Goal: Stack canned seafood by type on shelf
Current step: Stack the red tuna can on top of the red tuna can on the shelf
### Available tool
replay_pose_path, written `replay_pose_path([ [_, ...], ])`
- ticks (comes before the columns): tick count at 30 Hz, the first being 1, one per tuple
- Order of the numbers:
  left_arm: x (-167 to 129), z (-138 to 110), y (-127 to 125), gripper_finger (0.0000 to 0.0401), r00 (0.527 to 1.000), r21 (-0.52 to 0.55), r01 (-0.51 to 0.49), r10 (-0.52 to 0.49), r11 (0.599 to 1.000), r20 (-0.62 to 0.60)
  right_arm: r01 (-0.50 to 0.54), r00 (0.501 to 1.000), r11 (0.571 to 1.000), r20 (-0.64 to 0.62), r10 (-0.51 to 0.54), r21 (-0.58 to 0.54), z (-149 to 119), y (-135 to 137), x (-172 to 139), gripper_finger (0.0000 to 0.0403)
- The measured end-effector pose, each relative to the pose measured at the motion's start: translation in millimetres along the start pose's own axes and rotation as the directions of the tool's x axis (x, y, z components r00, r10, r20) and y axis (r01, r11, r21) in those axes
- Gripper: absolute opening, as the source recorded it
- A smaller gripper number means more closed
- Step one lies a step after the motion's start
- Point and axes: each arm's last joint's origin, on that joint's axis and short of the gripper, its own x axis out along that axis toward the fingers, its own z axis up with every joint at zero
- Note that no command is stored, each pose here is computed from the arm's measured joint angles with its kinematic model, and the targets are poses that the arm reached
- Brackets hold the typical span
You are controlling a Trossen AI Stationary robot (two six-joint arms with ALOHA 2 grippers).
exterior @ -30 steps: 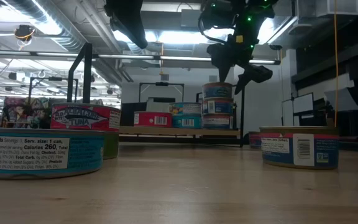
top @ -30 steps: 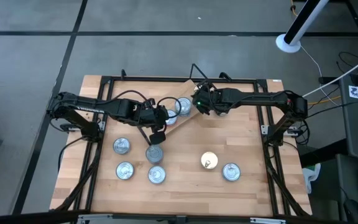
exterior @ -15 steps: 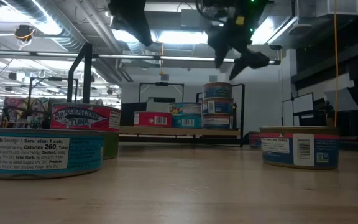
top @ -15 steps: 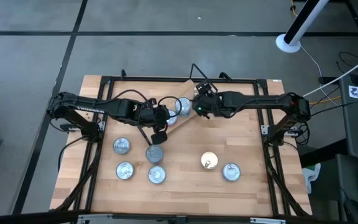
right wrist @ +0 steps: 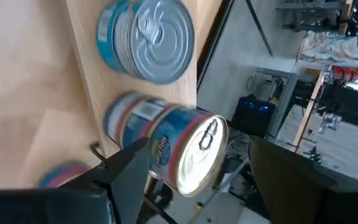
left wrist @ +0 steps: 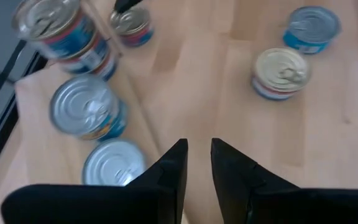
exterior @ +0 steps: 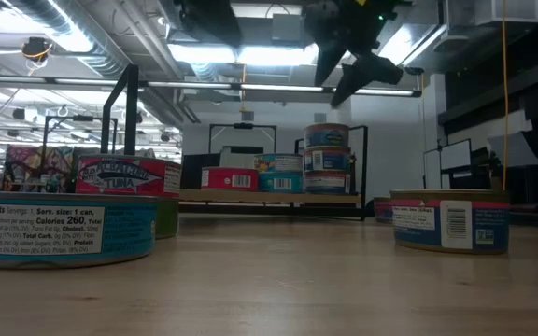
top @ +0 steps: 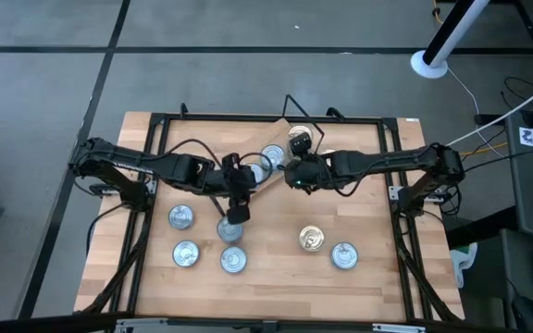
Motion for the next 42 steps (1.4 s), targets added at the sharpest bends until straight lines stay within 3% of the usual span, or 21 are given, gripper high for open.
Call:
replay_pose_path([
  [4,-5,-2,-14,0.0067,0.999,0.031,0.036,-0.036,0.999,0.017,-0.059,0.997,0.994,0.059,0.053,0.097,5,6,-6,0.0269],
  [8,-10,-5,-28,0.0067,0.997,-0.015,0.072,-0.072,0.997,0.02,-0.235,0.962,0.958,0.181,0.205,0.162,10,12,-8,0.0269],
  [13,-17,-12,-49,0.0067,0.98,-0.083,0.195,-0.197,0.977,-0.008,-0.49,0.843,0.855,0.343,0.415,0.17,14,17,-11,0.0269],
  [17,-19,-25,-65,0.0067,0.957,-0.114,0.275,-0.283,0.955,-0.061,-0.595,0.755,0.794,0.423,0.5,0.124,17,19,-13,0.0269],
  [20,-19,-36,-74,0.0067,0.951,-0.156,0.28,-0.296,0.947,-0.093,-0.619,0.723,0.777,0.467,0.509,0.111,21,19,-14,0.0269],
  [24,-17,-49,-82,0.0074,0.945,-0.231,0.265,-0.3,0.936,-0.128,-0.61,0.716,0.784,0.504,0.482,0.117,27,17,-12,0.0269],
  [30,-8,-68,-89,0.0126,0.94,-0.223,0.242,-0.285,0.944,-0.189,-0.596,0.711,0.793,0.54,0.45,0.124,39,19,-2,0.0269],
  [36,5,-87,-90,0.0175,0.932,-0.105,0.229,-0.249,0.968,-0.262,-0.606,0.715,0.787,0.513,0.475,0.117,51,31,16,0.0269],
  [42,16,-104,-93,0.0182,0.931,0.026,0.218,-0.2,0.976,-0.307,-0.622,0.714,0.776,0.483,0.507,0.106,63,47,37,0.0269],
])
